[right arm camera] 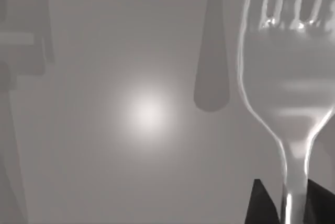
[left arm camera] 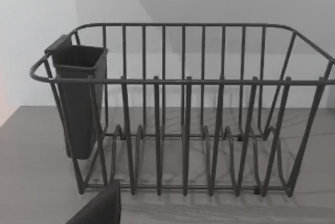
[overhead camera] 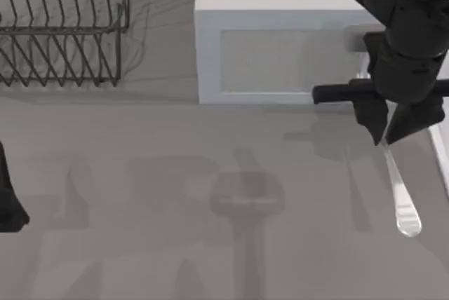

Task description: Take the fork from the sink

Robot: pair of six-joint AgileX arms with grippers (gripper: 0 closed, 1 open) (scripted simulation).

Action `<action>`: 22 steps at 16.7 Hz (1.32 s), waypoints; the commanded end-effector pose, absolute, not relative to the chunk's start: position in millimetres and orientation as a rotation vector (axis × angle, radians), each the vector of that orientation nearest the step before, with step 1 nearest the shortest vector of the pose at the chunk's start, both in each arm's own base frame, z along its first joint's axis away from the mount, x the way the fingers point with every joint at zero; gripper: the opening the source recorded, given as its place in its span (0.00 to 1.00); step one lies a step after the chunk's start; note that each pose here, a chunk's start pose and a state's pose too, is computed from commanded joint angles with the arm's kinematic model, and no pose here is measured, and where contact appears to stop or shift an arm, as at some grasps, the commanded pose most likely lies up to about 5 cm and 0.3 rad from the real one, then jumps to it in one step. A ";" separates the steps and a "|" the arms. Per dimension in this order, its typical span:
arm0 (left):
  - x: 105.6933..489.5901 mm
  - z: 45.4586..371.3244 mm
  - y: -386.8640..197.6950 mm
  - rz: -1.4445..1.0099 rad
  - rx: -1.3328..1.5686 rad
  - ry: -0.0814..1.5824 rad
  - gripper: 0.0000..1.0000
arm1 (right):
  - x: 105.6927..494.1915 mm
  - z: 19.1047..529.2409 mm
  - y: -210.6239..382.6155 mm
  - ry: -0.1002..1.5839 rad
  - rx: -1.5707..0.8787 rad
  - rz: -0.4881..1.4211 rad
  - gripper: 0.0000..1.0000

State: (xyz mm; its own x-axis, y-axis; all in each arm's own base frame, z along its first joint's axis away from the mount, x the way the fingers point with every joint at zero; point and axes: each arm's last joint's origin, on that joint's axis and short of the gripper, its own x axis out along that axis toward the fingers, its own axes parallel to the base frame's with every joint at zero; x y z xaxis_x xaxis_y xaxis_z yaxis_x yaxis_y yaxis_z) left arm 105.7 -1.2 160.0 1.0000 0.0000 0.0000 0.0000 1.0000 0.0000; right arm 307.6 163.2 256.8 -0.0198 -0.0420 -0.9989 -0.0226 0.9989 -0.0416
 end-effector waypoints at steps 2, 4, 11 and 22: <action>105.7 160.0 -1.2 0.000 0.000 0.000 1.00 | 301.8 239.8 167.8 1.602 -0.083 -0.018 0.00; 105.7 160.0 -1.2 0.000 0.000 0.000 1.00 | 300.4 219.9 168.8 1.605 -0.095 -0.021 0.00; 105.7 160.0 -1.2 0.000 0.000 0.000 1.00 | 318.6 162.1 156.8 1.582 -0.009 -0.013 0.00; 105.7 160.0 -1.2 0.000 0.000 0.000 1.00 | 323.3 160.0 155.2 1.571 0.008 -0.008 0.45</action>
